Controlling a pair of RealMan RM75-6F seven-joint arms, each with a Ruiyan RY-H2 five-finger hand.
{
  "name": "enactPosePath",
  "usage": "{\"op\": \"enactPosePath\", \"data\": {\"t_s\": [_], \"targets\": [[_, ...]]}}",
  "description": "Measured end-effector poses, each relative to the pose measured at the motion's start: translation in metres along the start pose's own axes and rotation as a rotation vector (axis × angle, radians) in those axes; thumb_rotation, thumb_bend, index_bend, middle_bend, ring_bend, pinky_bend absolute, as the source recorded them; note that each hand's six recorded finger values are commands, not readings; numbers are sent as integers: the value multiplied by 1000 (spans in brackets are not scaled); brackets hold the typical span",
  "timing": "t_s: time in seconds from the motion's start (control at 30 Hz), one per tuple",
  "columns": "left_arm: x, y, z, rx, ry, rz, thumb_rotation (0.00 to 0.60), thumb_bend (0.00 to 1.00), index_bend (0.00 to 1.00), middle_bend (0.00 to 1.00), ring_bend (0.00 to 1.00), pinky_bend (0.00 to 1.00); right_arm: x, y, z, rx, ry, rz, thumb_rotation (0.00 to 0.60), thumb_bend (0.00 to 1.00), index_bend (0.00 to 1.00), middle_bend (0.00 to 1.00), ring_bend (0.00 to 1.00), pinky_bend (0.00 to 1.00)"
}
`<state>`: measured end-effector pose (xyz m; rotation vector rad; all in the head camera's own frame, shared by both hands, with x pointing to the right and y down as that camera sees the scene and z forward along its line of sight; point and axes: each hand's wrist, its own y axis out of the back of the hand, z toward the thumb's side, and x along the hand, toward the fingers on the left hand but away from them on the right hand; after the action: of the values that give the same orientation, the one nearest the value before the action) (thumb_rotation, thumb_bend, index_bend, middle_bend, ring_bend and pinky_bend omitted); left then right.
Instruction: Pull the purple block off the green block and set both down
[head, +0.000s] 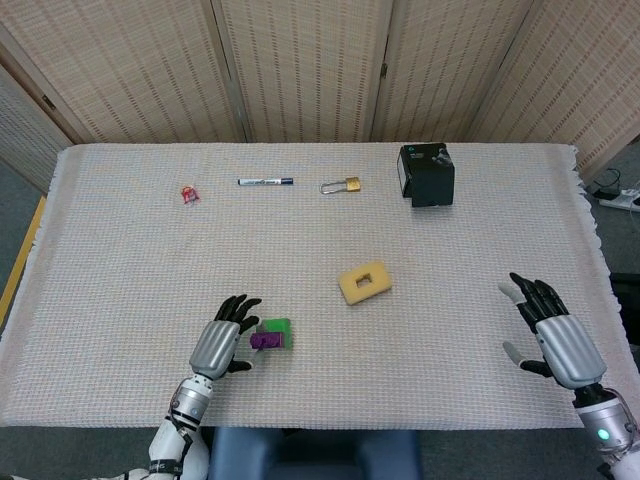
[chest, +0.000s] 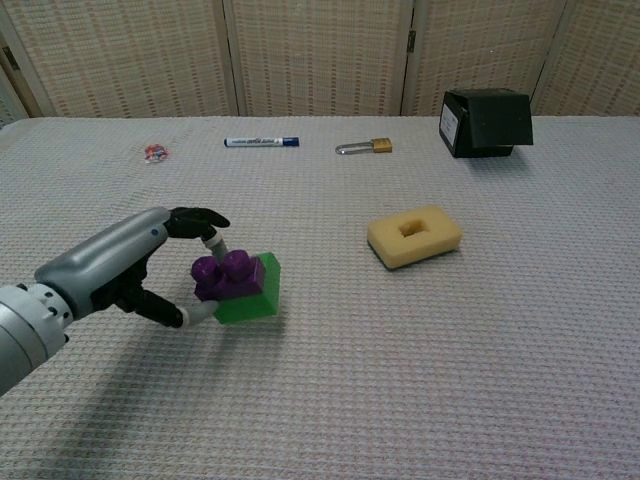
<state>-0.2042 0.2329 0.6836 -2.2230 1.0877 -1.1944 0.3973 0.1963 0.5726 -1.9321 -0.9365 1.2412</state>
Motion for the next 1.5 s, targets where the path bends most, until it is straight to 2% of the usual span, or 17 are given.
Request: {"op": "enactPosePath", "data": {"t_s": [0.13,0.3,0.6,0.7,0.77,1.0,1.17,1.5], "targets": [[-7,9,9,-101,-58,42,600,777,781,194,0,0,-18,-13,11,-94,69,76,600,389,0,0,0,0],[-14,17,25,-121,-122,77,600,778,783,198,0,0,-46,-27,34,-309,193,184,600,388,0,0,0,0],[-8,25,44,-181,-137,83,600,778,785,209,0,0,-99,-66,88,-778,336,381,600,364,0,0,0,0],[-5,28,47,-198,-127,84,600,779,785,210,0,0,-113,-88,112,-898,374,447,600,361,0,0,0,0],[-2,30,49,-207,-117,82,600,779,785,211,0,0,-120,-99,126,-936,395,470,600,361,0,0,0,0],[2,34,55,-202,-110,76,600,779,785,213,0,0,-136,-122,153,-994,431,475,600,361,0,0,0,0],[1,35,58,-203,-112,79,600,779,785,215,0,0,-143,-128,159,-1033,428,443,600,361,0,0,0,0],[4,29,60,-213,-118,75,600,780,789,220,0,0,-147,-136,175,-1143,440,426,600,361,0,0,0,0]]}}
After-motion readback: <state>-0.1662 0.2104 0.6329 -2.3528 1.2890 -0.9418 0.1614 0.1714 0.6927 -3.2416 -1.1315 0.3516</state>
